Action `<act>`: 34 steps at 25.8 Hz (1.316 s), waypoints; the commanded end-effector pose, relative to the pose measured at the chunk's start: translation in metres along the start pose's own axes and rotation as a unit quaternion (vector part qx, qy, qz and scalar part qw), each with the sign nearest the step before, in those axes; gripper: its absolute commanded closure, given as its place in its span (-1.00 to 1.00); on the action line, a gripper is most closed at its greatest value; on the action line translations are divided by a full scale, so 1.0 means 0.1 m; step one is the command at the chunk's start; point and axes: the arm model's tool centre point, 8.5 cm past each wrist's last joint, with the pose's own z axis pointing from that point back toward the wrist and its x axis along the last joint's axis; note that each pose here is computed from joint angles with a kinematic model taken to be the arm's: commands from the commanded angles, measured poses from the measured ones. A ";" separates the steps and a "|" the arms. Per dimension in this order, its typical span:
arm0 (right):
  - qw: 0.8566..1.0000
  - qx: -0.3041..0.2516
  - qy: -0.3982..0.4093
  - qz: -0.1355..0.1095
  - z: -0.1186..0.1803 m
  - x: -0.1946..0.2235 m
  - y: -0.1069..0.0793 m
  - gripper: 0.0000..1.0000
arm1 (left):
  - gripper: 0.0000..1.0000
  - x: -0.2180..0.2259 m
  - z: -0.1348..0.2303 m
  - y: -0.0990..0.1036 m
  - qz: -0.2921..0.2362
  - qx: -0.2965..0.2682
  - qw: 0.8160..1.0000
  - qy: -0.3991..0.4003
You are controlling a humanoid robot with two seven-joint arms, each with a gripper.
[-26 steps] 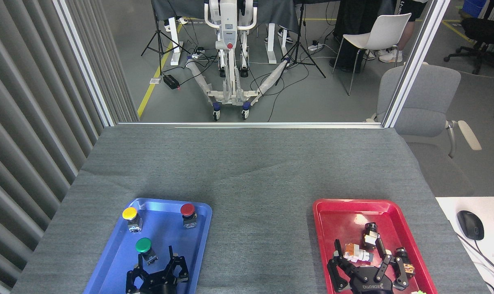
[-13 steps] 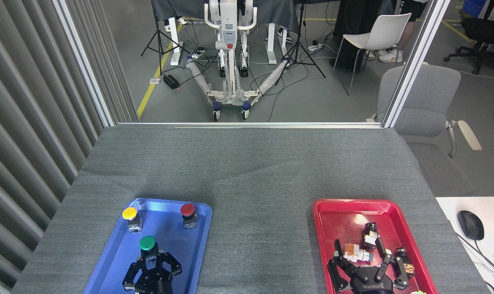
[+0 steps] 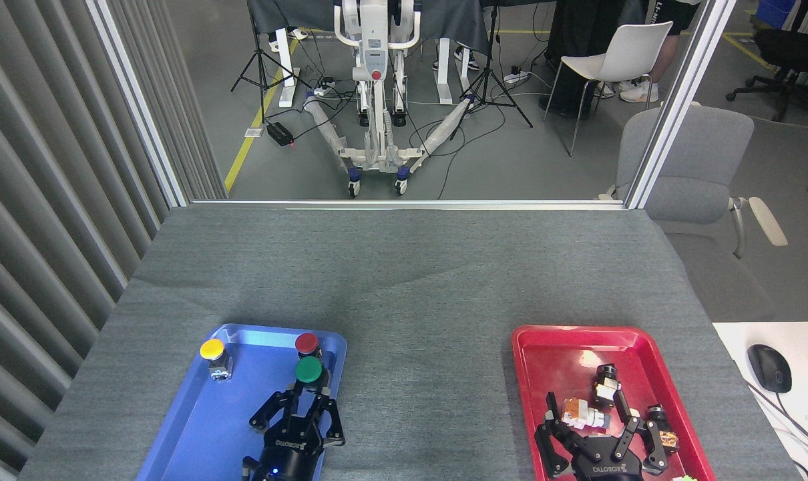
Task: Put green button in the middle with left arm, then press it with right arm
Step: 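Carry the green button out of the blue tray toward the table middle, then release the green button on the table and withdraw the left gripper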
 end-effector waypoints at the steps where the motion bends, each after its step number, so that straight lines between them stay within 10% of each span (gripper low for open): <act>1: 1.000 -0.001 -0.001 0.001 0.00 0.00 -0.01 -1.00 | 1.00 0.42 -0.21 -0.06 -0.023 -0.064 0.984 -0.162; 17: 1.000 0.000 -0.001 -0.002 0.00 0.01 0.00 -1.00 | 0.87 0.91 -0.49 -0.47 -0.023 -0.169 0.959 -0.226; 19: 1.000 0.002 -0.001 -0.002 0.00 0.01 0.01 -1.00 | 0.52 0.95 -0.49 -0.46 -0.019 -0.166 0.958 -0.233; 21: 1.000 0.001 -0.003 -0.003 0.00 0.03 0.00 -1.00 | -0.73 1.02 -0.50 -0.43 -0.011 -0.157 0.959 -0.236; 22: 1.000 0.001 -0.004 -0.004 0.00 0.05 0.01 -1.00 | -1.00 1.03 -0.51 -0.41 -0.009 -0.153 0.959 -0.236; 34: 1.000 0.001 -0.016 -0.007 -0.01 0.13 0.01 -0.99 | -0.99 0.94 -0.31 0.02 0.004 -0.069 0.984 -0.167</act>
